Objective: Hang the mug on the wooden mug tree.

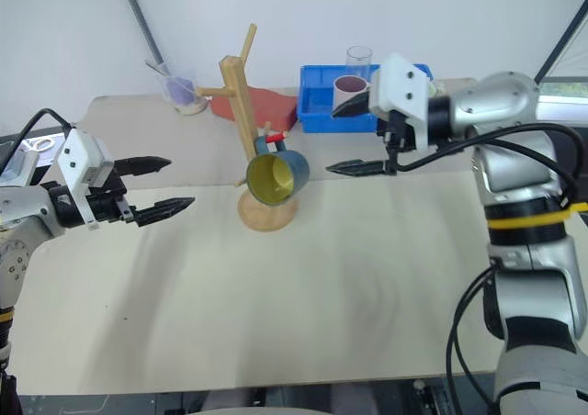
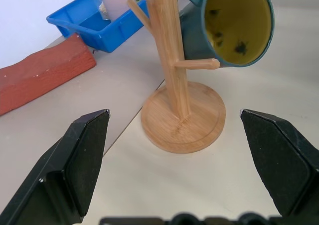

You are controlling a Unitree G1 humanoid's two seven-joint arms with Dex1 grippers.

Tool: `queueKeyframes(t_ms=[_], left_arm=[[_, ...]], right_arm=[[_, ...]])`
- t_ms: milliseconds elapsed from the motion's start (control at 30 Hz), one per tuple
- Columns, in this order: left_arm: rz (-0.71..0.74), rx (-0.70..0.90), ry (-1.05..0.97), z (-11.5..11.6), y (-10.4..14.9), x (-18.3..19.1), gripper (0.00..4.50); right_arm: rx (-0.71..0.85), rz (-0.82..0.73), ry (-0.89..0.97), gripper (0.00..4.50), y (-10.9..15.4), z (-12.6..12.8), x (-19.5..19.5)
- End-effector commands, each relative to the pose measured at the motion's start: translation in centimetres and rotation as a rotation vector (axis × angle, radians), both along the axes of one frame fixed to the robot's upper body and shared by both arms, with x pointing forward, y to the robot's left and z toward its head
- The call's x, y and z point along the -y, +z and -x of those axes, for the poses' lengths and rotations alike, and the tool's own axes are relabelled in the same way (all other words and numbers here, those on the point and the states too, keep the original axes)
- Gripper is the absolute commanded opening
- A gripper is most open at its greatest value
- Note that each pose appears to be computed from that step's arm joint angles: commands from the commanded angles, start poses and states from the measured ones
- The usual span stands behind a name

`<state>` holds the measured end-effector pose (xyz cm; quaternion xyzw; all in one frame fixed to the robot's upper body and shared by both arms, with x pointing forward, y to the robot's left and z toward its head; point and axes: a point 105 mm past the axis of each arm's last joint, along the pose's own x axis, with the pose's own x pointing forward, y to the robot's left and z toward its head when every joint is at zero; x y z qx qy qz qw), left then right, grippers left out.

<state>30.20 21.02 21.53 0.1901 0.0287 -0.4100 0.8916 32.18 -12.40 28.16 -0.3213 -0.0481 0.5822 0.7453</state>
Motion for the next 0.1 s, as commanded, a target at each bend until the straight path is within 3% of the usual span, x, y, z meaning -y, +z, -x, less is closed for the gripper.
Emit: queueKeyframes(t_ms=[33,100], left_arm=[[0.0,0.053,-0.002,0.26,1.74,-0.34,4.5],[-0.003,0.043,-0.011,0.31,1.69,-0.35,4.5]], right_arm=[[0.035,-0.061,-0.008,4.49,1.99,1.28,-0.15],[0.043,-0.057,-0.02,4.49,1.88,1.3,-0.14]])
